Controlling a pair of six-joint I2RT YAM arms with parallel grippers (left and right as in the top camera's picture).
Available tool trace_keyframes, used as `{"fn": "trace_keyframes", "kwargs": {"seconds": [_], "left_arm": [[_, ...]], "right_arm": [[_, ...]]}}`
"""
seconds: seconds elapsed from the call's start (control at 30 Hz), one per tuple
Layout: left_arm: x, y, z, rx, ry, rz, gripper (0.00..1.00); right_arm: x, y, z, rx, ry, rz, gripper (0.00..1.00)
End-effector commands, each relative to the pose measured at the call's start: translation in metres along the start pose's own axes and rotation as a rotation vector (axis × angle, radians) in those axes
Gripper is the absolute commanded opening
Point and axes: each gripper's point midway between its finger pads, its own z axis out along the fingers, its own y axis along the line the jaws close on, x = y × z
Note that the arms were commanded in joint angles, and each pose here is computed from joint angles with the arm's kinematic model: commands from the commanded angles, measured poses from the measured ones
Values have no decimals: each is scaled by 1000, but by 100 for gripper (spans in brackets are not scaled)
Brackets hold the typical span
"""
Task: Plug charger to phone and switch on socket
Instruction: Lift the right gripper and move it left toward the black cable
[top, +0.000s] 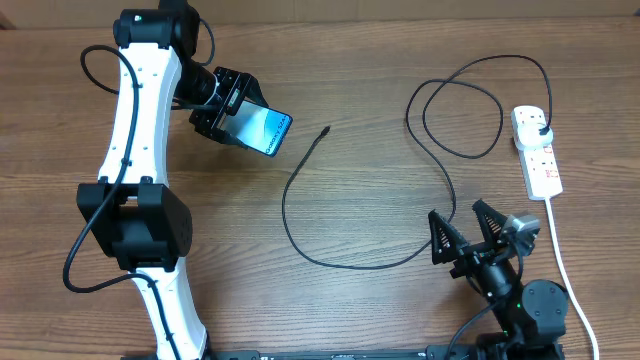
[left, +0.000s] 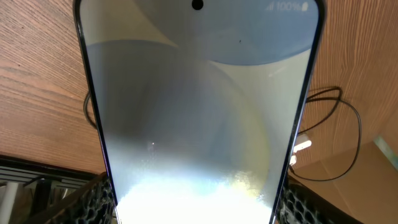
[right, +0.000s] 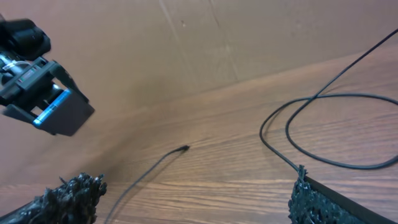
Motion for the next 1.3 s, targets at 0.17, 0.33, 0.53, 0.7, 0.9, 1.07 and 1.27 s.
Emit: {"fn": "trace_keyframes", "kwargs": {"seconds": [0.17,0.33,0.53,0.7,0.9,1.07,1.27], "left_arm": [[13,-7,-17,49,-23,28,55],[13,-8,-17,52,-25,31,55],[13,-8,-17,52,-25,31,55],[12,-9,-18,57,-28,34,55],[12,-9,-18,57,-27,34,55],[12,-9,-18,57,-28,34,55],[12,-9,-18,56,-29,35,55]], "right_arm": [[-27,25,0,-63,43,27,100],[-21,35,5,-116,115,48,100],[-26,42,9,-142,150,64,100],[-31,46,13,-146,175,92,100],[-22,43,22,-133,263,129,100],[-18,45,30,-148,320,153,100],[-21,53,41,-185,384,183,100]]}}
